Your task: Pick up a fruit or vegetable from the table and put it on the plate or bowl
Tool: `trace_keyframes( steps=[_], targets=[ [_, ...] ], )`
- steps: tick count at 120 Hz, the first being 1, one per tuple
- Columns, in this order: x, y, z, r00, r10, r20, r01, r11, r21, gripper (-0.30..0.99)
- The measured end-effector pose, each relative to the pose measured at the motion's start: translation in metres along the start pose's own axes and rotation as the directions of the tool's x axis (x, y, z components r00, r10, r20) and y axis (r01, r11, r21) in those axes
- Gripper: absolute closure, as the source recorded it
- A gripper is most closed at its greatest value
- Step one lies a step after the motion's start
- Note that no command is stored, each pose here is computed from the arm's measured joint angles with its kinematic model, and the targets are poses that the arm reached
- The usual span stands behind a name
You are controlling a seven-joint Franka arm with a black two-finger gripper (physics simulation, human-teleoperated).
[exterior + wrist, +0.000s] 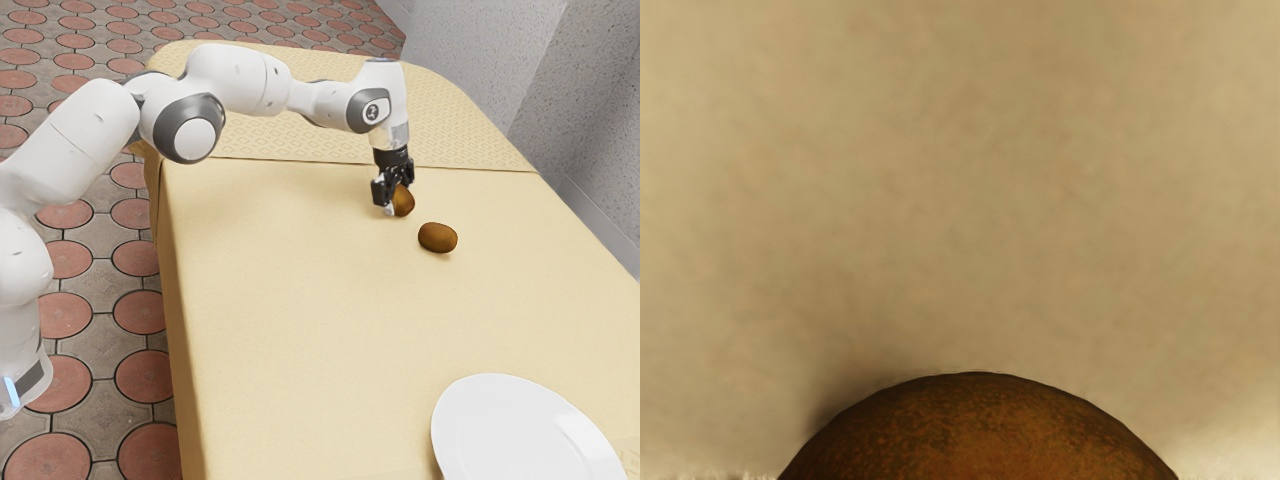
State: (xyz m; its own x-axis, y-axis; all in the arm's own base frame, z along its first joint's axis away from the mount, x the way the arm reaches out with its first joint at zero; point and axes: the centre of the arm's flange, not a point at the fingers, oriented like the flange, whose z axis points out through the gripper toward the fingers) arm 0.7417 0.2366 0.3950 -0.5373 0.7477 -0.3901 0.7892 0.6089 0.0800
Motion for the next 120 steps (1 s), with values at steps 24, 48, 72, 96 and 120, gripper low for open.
trace_keyframes(
  steps=[24,48,72,96,120],
  targets=[
    [-0.019,-0.004,-0.029,1.0,0.021,0.003,-0.021,0.999,-0.035,0.55],
    [-0.167,-0.087,-0.07,0.974,0.227,-0.01,-0.227,0.972,-0.061,0.5],
    [-0.319,-0.218,-0.019,0.89,0.455,0.028,-0.456,0.89,0.018,0.48],
    [-0.41,-0.316,0.045,0.811,0.575,0.104,-0.58,0.815,0.015,0.49],
    [-0.455,-0.379,0.076,0.769,0.61,0.192,-0.619,0.785,-0.016,0.51]
  ],
)
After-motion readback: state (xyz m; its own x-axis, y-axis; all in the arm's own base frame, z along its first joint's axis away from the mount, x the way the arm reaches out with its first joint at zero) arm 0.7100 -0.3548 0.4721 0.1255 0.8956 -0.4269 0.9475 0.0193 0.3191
